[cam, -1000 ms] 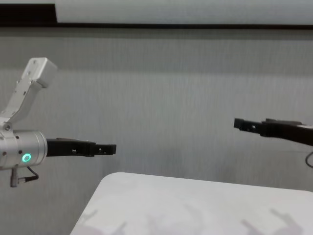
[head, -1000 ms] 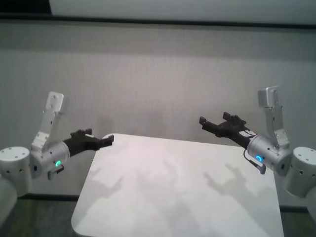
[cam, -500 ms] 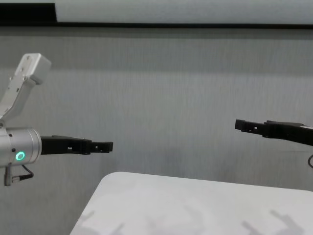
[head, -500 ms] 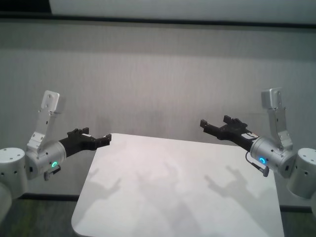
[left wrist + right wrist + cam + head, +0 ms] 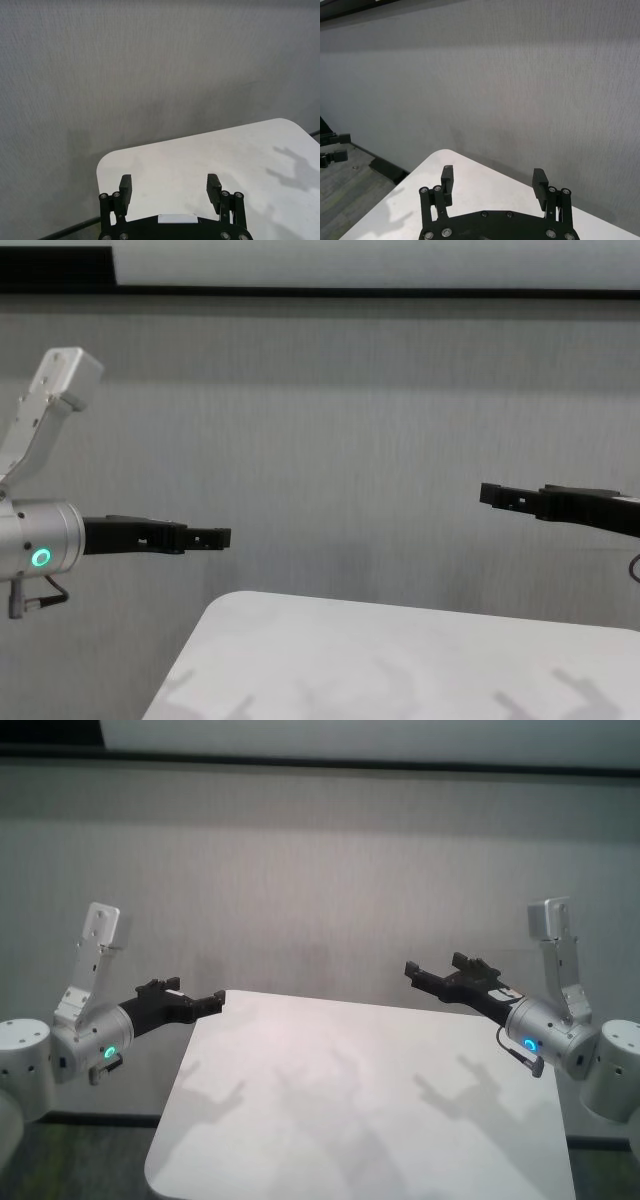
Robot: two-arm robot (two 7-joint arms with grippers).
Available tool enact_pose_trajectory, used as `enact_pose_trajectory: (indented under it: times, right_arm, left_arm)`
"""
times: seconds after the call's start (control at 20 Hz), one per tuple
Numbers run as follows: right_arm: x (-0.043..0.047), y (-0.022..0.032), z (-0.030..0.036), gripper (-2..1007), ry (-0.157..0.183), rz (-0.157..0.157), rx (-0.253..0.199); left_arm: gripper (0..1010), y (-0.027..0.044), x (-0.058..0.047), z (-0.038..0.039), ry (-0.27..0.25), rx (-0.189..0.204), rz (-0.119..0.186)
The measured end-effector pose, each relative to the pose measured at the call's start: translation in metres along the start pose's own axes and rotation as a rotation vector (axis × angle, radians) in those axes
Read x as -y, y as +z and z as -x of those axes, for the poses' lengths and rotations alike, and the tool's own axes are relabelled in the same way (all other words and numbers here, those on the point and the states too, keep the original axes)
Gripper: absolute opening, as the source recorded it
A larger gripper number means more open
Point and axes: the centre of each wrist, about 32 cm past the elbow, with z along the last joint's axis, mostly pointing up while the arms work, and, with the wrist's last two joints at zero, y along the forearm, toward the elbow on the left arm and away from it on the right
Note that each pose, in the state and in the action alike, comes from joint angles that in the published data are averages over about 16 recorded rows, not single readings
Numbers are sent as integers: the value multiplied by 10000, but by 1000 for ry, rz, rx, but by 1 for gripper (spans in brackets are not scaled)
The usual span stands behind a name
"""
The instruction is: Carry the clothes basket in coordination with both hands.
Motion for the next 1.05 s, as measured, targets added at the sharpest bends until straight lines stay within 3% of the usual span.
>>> enact_pose_trajectory:
  times: [1.05]
  right_arm:
    - [-8,5,9,1005,-1,-4,5]
  left_arm:
    - [1000,4,-2,-2,0,1,4]
